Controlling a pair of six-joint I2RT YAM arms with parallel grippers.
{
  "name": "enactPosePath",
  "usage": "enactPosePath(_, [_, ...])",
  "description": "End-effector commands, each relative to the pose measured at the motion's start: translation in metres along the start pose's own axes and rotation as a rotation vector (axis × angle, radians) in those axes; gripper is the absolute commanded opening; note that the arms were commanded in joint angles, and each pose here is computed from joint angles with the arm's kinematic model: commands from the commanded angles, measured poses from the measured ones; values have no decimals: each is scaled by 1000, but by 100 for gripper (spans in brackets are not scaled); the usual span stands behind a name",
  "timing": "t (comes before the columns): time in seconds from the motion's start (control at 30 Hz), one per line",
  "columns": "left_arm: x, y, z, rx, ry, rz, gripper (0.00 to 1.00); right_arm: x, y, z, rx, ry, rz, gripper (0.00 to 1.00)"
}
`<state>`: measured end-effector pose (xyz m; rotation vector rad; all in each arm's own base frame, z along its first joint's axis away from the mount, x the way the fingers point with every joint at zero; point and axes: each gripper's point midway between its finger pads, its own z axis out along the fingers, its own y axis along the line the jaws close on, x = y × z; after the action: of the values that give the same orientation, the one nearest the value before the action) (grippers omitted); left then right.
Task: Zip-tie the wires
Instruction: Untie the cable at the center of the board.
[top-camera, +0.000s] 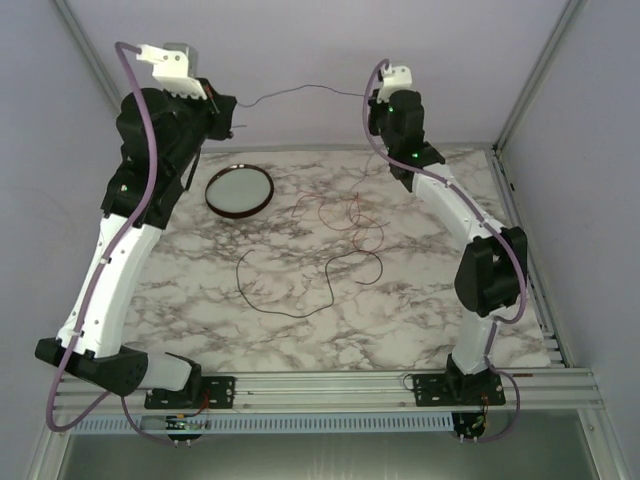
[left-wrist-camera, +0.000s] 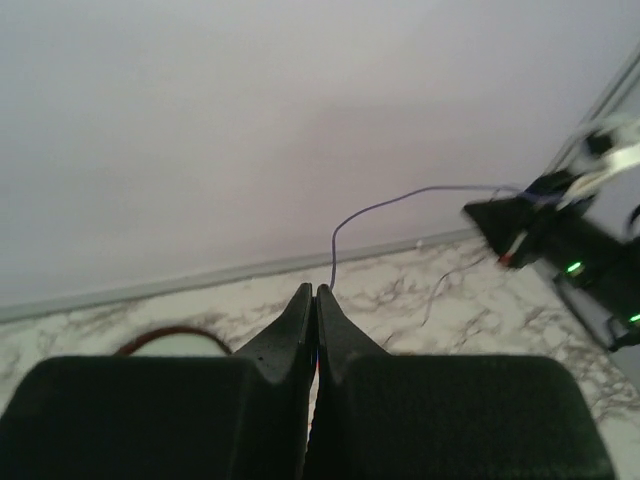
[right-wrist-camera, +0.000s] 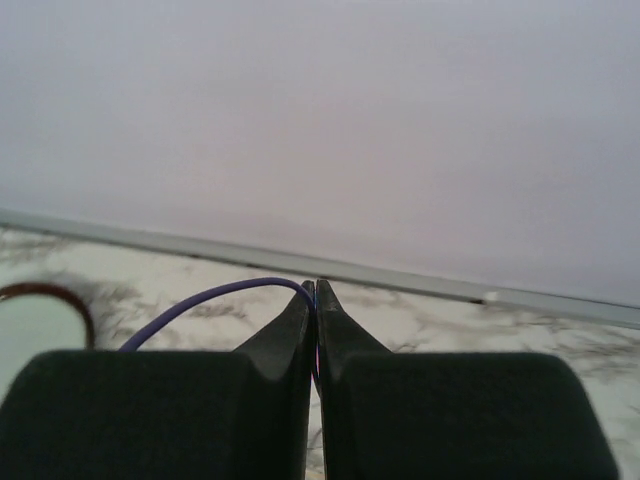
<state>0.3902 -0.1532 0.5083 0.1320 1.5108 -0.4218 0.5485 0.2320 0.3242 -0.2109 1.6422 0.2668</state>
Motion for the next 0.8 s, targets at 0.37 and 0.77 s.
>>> enactPosePath(0.37, [106, 58, -2, -125, 193, -106, 0, -128, -58, -85, 317, -134, -99, 0])
enactPosePath(0.77, [120, -26, 17, 281, 210, -213, 0, -171, -110, -195, 564, -91, -271, 0])
